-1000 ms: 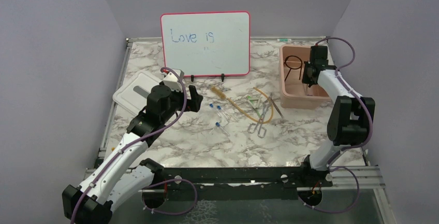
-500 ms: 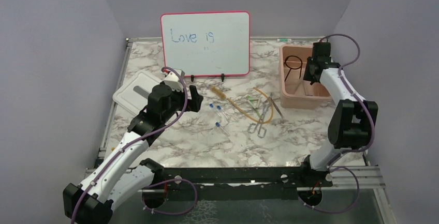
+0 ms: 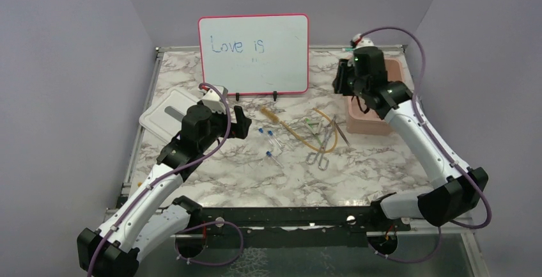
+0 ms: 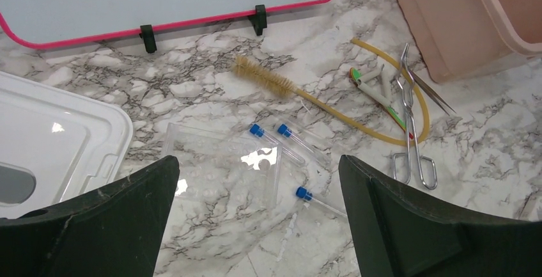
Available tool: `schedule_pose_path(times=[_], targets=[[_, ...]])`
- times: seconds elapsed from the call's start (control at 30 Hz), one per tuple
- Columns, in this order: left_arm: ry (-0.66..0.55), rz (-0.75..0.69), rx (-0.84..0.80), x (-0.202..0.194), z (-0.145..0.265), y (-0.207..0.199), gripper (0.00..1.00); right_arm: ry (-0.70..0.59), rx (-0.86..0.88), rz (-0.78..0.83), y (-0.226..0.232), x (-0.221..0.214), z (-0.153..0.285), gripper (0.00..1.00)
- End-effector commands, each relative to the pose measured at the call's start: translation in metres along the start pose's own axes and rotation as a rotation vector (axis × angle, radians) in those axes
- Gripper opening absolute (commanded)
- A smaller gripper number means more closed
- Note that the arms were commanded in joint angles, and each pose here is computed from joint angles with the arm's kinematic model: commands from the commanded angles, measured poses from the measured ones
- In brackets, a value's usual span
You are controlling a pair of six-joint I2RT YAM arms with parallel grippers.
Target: Organize the chemistry lab equipment
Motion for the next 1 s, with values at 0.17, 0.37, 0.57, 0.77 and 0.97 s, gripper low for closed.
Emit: schedule_pose_path(times=[0.17,0.37,0.57,0.77,0.97], targets=[[-0.033,0.045,0.075,0.006,-0.001,0.005,0.89,0.226,0.302,0.149,0.116,-0.102,0.025,0.41],[-0.048,0.080,0.205,0.011,0.000,0.013,0.89,0.400,0.304,0.271,0.156,-0.187,0.022,0.41],[-0.092,0.193,0.388,0.010,0.011,0.023,0.99,0.463,0.264,0.317,0.162,-0.241,0.012,0.41],[-0.089,0.136,0.350,0.013,0.022,0.022,0.99,0.507,0.309,0.371,0.164,-0.267,0.000,0.41],[-0.121,0.060,0.248,0.012,0.026,0.018,0.99,0.516,0.313,0.464,0.166,-0.287,-0.014,0.38]])
Point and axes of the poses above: each gripper's point midway between its finger pads, its own z axis back along the fingers, its own y axis along the line the jaws close on, x = y × z, the point moved 10 cm from there along z, back along the fingers, and after that the axes turned 5 degrees about -z, right-handed, at the moved point
